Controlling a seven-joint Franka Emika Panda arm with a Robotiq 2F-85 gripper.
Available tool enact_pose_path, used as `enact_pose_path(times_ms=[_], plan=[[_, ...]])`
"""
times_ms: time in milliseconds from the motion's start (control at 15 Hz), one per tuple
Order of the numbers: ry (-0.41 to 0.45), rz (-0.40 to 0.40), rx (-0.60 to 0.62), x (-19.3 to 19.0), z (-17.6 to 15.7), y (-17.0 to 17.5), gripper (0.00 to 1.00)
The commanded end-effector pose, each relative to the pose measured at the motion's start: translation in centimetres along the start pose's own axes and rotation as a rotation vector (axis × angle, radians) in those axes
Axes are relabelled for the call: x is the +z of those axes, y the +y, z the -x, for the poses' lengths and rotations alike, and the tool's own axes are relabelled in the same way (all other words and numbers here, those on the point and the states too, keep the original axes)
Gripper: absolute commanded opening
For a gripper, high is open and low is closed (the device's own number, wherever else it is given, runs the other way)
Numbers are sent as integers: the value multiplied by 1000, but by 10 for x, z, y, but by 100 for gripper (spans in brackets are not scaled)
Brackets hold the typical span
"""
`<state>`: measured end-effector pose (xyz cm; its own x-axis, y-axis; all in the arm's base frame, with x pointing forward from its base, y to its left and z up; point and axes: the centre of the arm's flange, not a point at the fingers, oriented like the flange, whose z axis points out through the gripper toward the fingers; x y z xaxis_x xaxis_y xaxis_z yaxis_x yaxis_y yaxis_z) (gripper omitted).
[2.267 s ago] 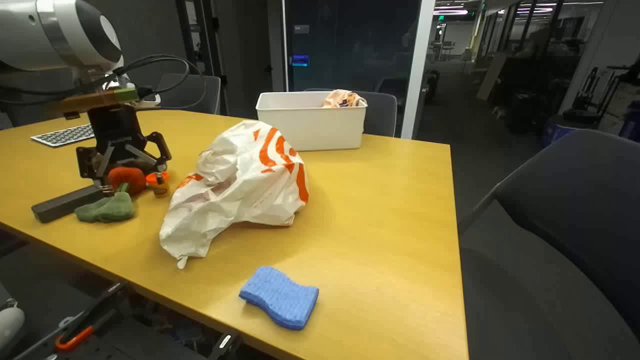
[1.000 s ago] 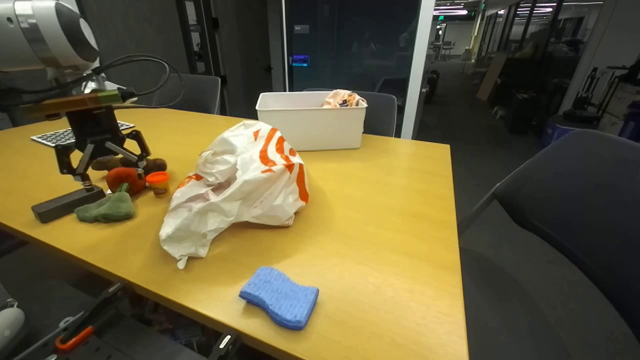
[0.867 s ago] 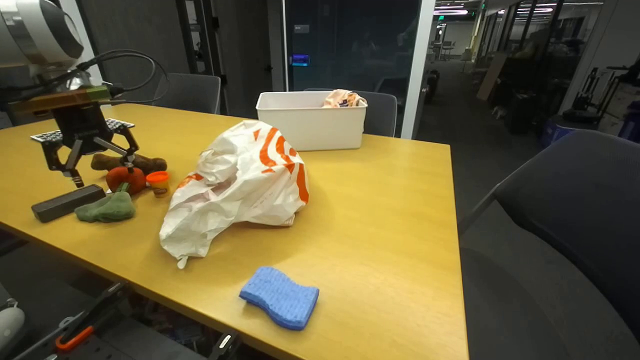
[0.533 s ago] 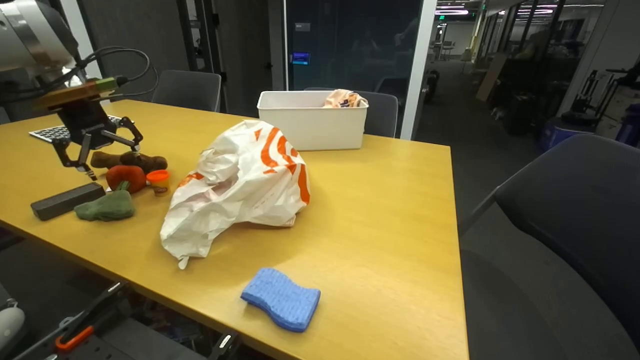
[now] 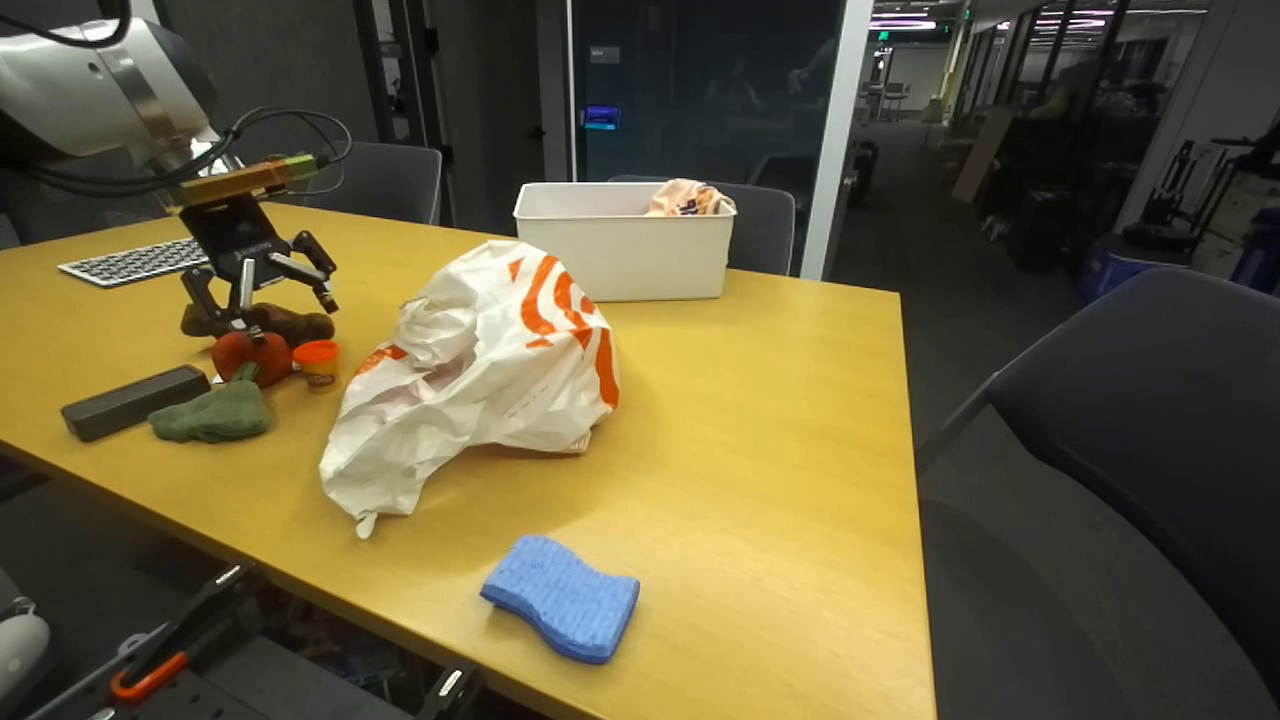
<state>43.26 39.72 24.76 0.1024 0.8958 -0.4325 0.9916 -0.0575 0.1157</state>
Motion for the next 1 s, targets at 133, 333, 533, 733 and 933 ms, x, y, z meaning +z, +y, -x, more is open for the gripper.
enact_pose_path(times_ms=[133, 333, 533, 733, 933], plan=[[25, -42, -129, 34, 4, 18, 100], [61, -56, -172, 53, 1, 19, 100], [87, -55, -198, 64, -4, 18, 73], [40, -67, -196, 58, -13, 7, 49], [-32, -75, -196, 38, -19, -13, 26]])
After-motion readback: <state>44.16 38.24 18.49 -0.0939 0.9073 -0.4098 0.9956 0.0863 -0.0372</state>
